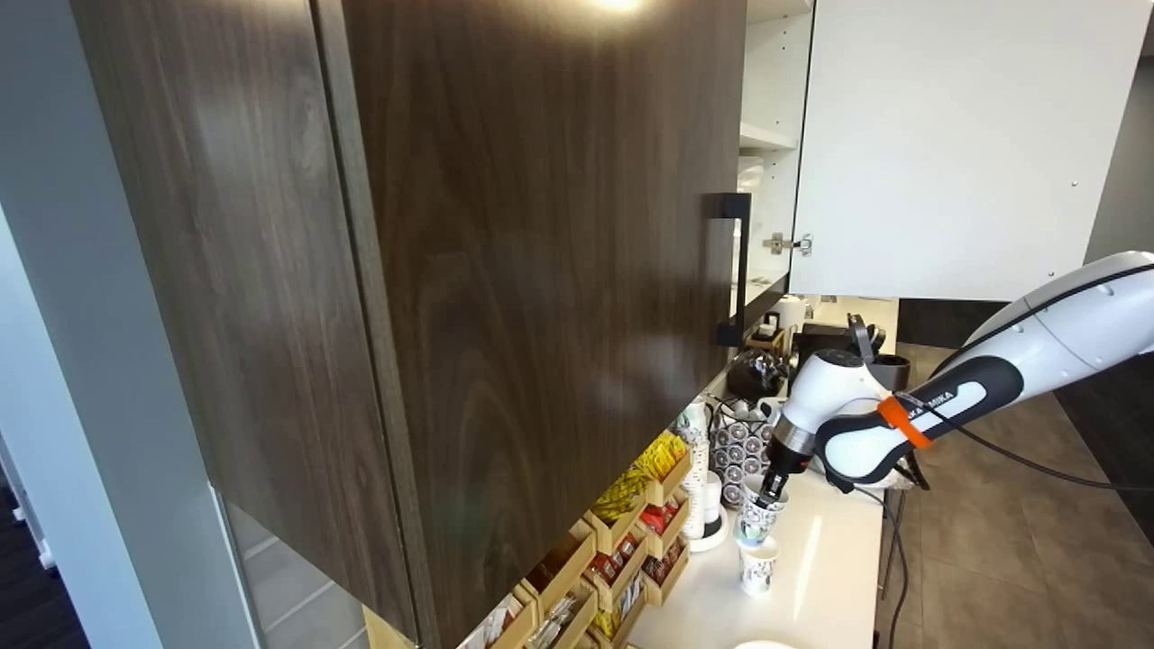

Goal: Put the cups together, the place them on the plate

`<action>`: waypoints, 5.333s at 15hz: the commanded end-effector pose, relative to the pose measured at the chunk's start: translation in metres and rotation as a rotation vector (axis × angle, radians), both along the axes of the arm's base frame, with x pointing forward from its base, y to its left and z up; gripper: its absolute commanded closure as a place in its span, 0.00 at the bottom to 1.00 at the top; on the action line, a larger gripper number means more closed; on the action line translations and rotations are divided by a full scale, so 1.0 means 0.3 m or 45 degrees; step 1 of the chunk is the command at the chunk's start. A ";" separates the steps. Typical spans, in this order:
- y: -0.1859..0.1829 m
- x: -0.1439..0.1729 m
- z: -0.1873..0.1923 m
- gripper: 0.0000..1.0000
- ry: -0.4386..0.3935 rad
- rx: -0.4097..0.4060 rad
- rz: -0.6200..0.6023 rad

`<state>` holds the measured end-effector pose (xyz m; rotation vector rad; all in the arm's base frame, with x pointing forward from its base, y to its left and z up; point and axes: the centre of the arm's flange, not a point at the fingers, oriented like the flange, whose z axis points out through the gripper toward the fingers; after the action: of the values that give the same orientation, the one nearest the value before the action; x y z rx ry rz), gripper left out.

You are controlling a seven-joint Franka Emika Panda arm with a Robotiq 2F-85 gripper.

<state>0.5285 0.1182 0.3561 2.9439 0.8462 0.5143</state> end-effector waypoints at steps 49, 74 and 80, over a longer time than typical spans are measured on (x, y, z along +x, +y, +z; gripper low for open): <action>-0.071 0.134 -0.467 0.97 0.265 -0.136 -0.018; 0.306 -0.384 -0.360 0.97 0.366 -0.080 0.664; 0.324 -0.394 -0.407 0.97 0.369 -0.108 0.714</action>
<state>0.4164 0.2197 0.2371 2.7328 1.6773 0.0550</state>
